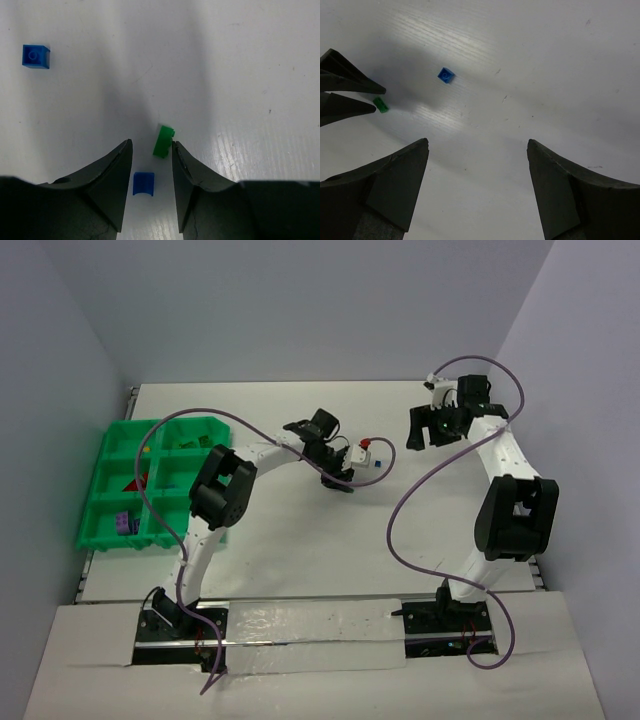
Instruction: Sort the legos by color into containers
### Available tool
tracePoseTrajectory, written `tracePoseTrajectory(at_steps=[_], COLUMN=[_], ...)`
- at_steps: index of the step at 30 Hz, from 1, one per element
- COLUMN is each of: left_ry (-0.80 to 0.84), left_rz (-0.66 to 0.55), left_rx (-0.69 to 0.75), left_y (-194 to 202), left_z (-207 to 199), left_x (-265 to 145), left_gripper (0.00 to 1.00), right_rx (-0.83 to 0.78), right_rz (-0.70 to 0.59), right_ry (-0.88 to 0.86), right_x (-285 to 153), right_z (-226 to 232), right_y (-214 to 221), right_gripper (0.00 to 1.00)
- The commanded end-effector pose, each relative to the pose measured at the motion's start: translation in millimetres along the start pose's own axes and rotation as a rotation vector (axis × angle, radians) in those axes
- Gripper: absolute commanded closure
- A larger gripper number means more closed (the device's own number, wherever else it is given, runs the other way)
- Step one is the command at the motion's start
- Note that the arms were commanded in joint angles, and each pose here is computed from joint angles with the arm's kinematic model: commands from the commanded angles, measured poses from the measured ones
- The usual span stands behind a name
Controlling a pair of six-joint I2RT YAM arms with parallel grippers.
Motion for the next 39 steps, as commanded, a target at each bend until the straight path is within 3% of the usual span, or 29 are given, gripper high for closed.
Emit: tracePoseTrajectory(at_steps=[1,14,17,19,26,32,35,39], left_ry=[0.009,0.016,0.019,0.012,0.002,-0.084,-0.177,-0.301], left_rz=[0.06,0.117,0.135,0.143,0.187,0.06,-0.075,-0.276], left_rx=[0.038,0.069,0.079,0.067,0.014,-0.049,-0.073,-0.248], left_y=[1.7,3.8,5.5,7.4,21.9,-15.4,-55.0,-85.7], left_z=[-2.7,-9.8,-12.6,-12.3,-9.6,5.4,9.0,13.7], left_x=[2.4,16.7,19.8,19.9,-1.3,-55.6,-100.6,-180.1], left_gripper=[0.54,0.57,0.64,0.78,0.97,1.0,1.0,1.0], right_rx=[-0.035,-0.041,-0.046,-0.049,-0.046,-0.043,-0.056,-0.107], right_rz=[-0.07,-0.056,-0.046,-0.046,-0.054,-0.055,-0.048,-0.024], right_ry=[0.041,0.038,0.031,0.031,0.014,-0.023,-0.037,-0.049], right_x=[-23.0,-24.3,-24.7,-26.2,-23.7,-15.2,-9.1,2.0], right_z=[-8.2,-12.9,-12.8,-13.8,-13.1,-7.4,-1.7,8.2], right_y=[-24.4,-25.9,-25.4,-27.4,-30.1,-31.3,-31.2,-30.8], right_gripper=[0.14,0.15,0.16,0.17,0.17,0.18,0.18,0.19])
Point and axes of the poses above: each gripper's point midway between its finger pads, its own x axis out along the fingers, its own z axis along the line the jaws close on, y = z × x, the point moved 5 cm from there along -x, back along the fingers, and after that the axes turned 13 degrees about -x, right-handed, at the moved point
